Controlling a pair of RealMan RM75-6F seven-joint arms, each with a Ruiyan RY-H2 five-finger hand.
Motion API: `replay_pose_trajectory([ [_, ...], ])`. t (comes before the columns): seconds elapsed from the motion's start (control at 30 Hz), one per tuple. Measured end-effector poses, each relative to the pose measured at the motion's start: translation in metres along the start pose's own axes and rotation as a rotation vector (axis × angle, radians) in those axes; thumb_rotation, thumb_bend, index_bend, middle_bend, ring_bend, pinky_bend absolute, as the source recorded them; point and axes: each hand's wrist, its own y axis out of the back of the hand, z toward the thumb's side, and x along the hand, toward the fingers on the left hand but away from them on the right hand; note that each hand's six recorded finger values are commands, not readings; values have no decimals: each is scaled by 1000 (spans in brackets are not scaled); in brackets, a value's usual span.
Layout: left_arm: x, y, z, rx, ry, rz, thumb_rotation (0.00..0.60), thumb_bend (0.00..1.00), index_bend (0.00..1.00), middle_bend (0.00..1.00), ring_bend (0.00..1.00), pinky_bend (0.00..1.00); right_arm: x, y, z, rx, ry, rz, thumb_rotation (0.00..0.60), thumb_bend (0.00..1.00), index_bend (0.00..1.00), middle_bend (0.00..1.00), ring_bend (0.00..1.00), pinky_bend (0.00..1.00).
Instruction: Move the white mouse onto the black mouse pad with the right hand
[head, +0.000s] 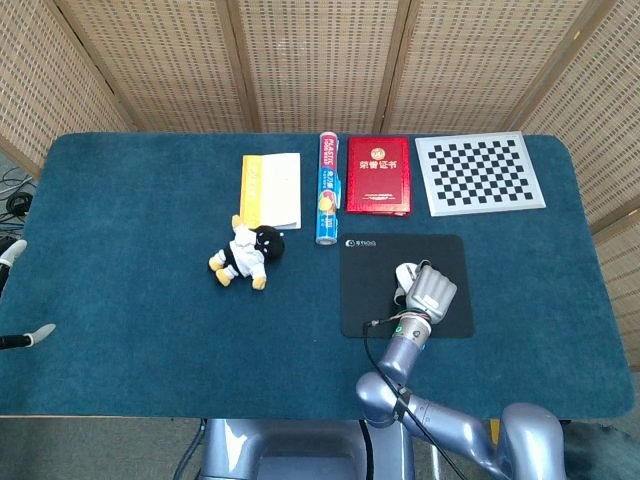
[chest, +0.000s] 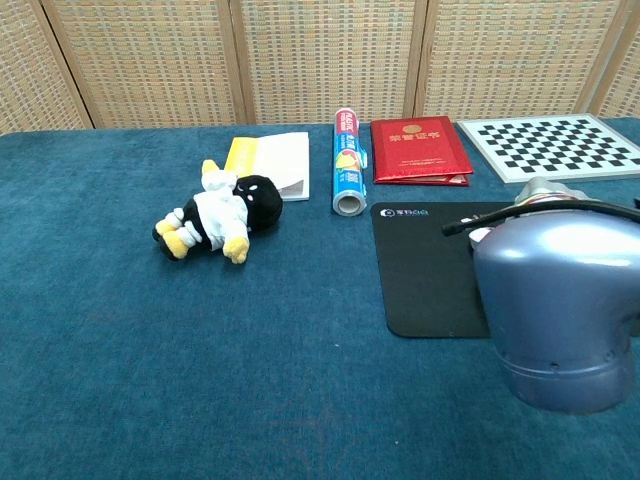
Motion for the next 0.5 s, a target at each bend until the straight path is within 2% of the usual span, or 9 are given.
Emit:
replay_pose_trajectory([
  [0.07,0,0,0,0,-1,0,600,0,0,0,0,0,4,-3,5,-30,19,27,600,43,15,0,6,319],
  [0.17,0,0,0,0,-1,-1,600,0,0,0,0,0,7,-2,9,-66,45,31,600,28,0,0,0,193],
  [0.27,0,1,0,-1,-2,2,600,0,0,0,0,0,10,3,13,-79,72,15,600,19,0,0,0,143],
  [0.5,-2,1,1,4,-8,5,600,0,0,0,0,0,11,19,13,-72,117,-22,600,2,0,0,0,103],
])
